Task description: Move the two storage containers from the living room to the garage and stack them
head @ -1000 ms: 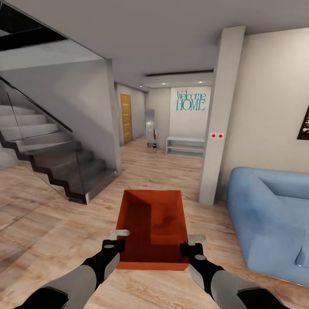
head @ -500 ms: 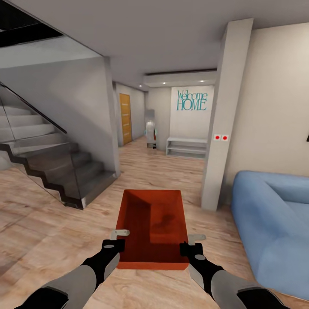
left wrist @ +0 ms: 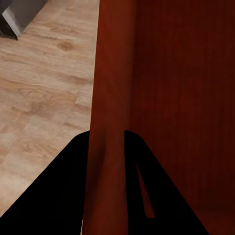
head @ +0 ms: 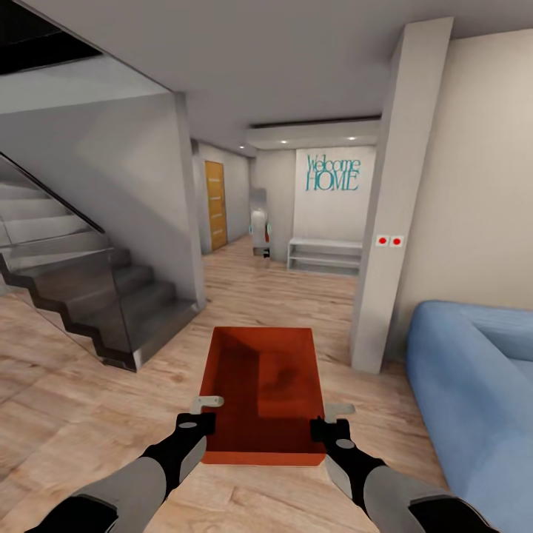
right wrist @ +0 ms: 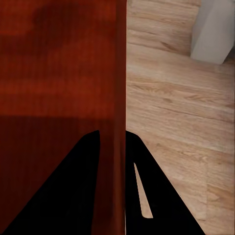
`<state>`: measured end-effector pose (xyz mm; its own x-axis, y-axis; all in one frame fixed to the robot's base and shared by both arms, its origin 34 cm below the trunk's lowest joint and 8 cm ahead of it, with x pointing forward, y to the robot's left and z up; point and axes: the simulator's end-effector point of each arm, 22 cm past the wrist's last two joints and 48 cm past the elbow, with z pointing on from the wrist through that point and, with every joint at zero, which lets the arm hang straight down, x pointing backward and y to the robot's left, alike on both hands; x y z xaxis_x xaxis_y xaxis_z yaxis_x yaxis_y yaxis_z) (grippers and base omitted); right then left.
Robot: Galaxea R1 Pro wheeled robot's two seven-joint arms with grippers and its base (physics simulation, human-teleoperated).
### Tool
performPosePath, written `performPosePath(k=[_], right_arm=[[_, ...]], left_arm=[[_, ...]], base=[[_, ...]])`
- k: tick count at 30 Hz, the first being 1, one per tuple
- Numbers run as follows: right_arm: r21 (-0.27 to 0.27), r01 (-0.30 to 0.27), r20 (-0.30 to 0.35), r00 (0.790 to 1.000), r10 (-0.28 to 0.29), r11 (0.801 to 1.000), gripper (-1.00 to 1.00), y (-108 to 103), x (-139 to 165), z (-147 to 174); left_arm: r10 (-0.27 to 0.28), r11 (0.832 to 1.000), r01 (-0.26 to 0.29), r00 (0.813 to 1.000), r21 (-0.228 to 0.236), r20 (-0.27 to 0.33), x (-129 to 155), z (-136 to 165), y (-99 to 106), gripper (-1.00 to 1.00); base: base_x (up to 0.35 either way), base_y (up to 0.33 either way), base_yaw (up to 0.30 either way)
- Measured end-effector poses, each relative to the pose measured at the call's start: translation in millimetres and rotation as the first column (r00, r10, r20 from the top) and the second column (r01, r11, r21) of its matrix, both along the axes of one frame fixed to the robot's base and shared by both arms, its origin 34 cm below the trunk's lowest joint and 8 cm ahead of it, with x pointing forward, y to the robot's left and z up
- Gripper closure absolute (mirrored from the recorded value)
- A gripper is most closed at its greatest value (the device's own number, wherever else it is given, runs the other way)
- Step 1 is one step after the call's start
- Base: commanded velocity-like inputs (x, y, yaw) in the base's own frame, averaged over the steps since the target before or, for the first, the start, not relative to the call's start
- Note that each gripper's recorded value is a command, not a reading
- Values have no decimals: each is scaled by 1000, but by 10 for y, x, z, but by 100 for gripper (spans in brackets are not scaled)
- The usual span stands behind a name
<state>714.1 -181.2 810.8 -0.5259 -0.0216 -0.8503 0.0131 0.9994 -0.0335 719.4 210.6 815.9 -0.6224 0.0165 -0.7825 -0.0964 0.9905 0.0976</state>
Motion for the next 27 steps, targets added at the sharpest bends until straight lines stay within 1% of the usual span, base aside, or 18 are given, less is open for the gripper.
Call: performPosePath(k=[27], right_arm=[[-3,-1,0,1000,1,1000,100,5,4,6]], left_arm=[[1,1000,-1,1000,-1,0,0,0,6,100]], base=[[324,0,0]])
